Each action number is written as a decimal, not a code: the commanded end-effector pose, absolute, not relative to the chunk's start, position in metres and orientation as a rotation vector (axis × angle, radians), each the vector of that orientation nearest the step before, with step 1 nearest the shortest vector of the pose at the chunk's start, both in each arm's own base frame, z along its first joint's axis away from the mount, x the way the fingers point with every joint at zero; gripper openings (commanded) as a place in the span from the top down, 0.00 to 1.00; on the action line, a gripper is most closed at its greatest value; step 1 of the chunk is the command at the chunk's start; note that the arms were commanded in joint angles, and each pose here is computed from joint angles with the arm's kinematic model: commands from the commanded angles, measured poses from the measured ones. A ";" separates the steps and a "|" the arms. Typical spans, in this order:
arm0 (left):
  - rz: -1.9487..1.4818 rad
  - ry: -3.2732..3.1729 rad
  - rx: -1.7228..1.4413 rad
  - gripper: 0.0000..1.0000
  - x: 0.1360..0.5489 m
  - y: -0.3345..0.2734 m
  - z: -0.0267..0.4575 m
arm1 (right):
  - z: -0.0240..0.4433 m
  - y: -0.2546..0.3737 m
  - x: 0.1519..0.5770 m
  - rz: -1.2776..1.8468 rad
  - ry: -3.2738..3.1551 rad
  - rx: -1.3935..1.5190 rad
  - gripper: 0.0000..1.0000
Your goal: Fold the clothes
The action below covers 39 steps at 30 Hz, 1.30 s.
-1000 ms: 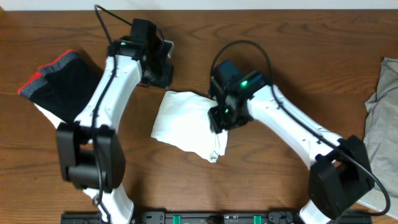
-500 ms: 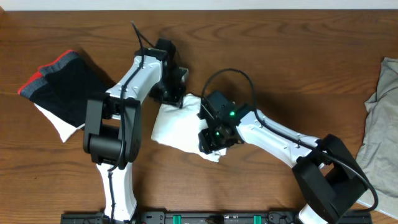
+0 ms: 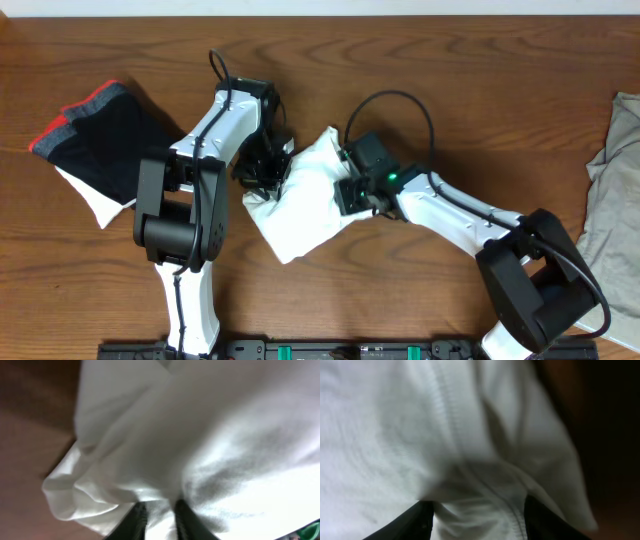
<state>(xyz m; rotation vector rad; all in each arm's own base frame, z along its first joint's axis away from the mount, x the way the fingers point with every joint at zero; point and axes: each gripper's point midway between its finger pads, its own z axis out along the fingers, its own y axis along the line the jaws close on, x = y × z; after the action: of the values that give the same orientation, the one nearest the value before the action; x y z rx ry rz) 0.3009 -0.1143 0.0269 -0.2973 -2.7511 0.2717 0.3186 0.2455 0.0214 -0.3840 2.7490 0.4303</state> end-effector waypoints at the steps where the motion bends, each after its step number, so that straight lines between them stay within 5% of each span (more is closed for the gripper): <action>1: 0.271 -2.724 -0.239 0.87 0.294 -0.116 0.027 | 0.022 0.234 0.337 0.362 2.676 -0.458 0.42; 11: 0.242 -2.781 -0.247 0.93 0.296 -0.116 0.045 | 0.034 0.227 0.352 0.310 2.569 -0.652 0.39; 17: 0.108 -3.013 -0.274 0.92 0.324 -0.100 0.082 | 0.099 0.217 0.362 0.295 2.427 -0.584 0.34; 19: 0.130 -3.100 -0.319 0.78 0.336 -0.102 0.096 | 0.127 0.211 0.360 0.302 2.377 -0.562 0.32; 21: 0.152 -3.171 -0.429 0.42 0.349 -0.106 0.107 | 0.150 0.205 0.350 0.310 2.350 -0.553 0.30; 23: 0.168 -3.203 -0.588 0.30 0.359 -0.110 0.111 | 0.160 0.200 0.338 0.322 2.357 -0.557 0.30; 26: 0.178 -3.220 -0.712 0.23 0.372 -0.113 0.107 | 0.160 0.200 0.312 0.392 2.420 -0.599 0.31; 39: 0.681 -2.921 -1.111 0.21 0.369 -0.148 0.034 | 0.134 0.187 0.278 0.370 2.603 -0.643 0.36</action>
<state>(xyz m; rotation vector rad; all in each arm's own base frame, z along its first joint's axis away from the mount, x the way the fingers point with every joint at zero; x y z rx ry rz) 0.3749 -0.1314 0.0371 -0.9602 -3.0022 0.4834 0.2799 0.1845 0.1352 -0.6268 2.5981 0.3568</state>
